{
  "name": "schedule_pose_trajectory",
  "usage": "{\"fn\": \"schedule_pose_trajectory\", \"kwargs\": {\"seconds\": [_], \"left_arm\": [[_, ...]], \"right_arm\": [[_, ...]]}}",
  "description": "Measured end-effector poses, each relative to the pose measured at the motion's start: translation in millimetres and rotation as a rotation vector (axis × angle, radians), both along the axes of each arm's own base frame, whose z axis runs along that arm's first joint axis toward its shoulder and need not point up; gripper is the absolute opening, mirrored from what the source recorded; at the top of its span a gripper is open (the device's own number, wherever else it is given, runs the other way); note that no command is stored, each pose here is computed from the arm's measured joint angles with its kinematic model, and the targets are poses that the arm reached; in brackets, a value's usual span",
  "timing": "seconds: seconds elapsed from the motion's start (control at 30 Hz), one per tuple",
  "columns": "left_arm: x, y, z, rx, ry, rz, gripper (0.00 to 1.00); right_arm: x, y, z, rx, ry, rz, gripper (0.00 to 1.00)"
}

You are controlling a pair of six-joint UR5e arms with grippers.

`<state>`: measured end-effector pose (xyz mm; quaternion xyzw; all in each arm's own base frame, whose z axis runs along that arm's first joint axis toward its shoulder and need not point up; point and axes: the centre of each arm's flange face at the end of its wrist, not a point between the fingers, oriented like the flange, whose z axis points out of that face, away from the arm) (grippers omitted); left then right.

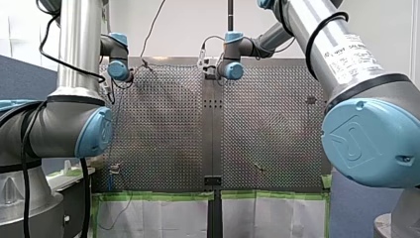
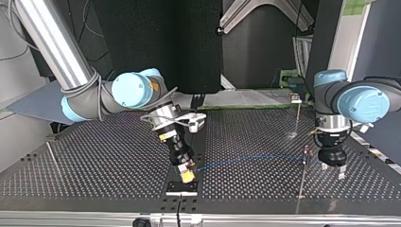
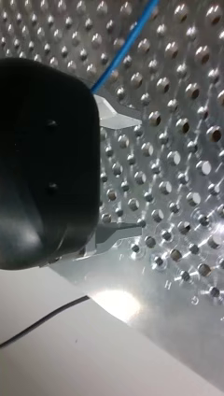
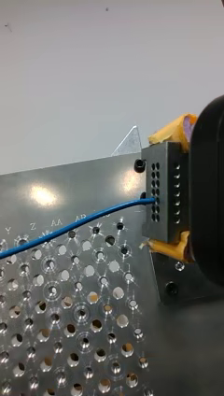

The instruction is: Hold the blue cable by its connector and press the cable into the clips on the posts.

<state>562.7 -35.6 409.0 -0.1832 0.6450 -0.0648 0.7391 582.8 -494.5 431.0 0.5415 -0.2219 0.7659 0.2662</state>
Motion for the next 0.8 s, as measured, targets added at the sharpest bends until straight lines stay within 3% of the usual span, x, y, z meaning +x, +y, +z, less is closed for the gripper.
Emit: {"fn": "schedule_pose_trajectory", "kwargs": {"seconds": [0.17, 0.3, 0.63, 0.8], "left_arm": [[-10.8, -2.5, -4, 0.032, 0.050, 0.027, 1.00], [-27.5, -6.9, -6, 0.062, 0.092, 0.023, 1.00], [-74.0, -29.0, -13, 0.055, 0.180, -0.072, 1.00], [-93.4, -35.6, -13, 0.043, 0.208, -0.096, 1.00]], "right_arm": [[0.0, 0.3, 0, 0.002, 0.002, 0.000, 0.00], [0.1, 0.9, -1, 0.005, 0.004, 0.001, 0.00], [0.2, 0.5, -2, 0.007, 0.006, 0.001, 0.00], [0.7, 0.6, -3, 0.008, 0.006, 0.001, 0.00]]}}
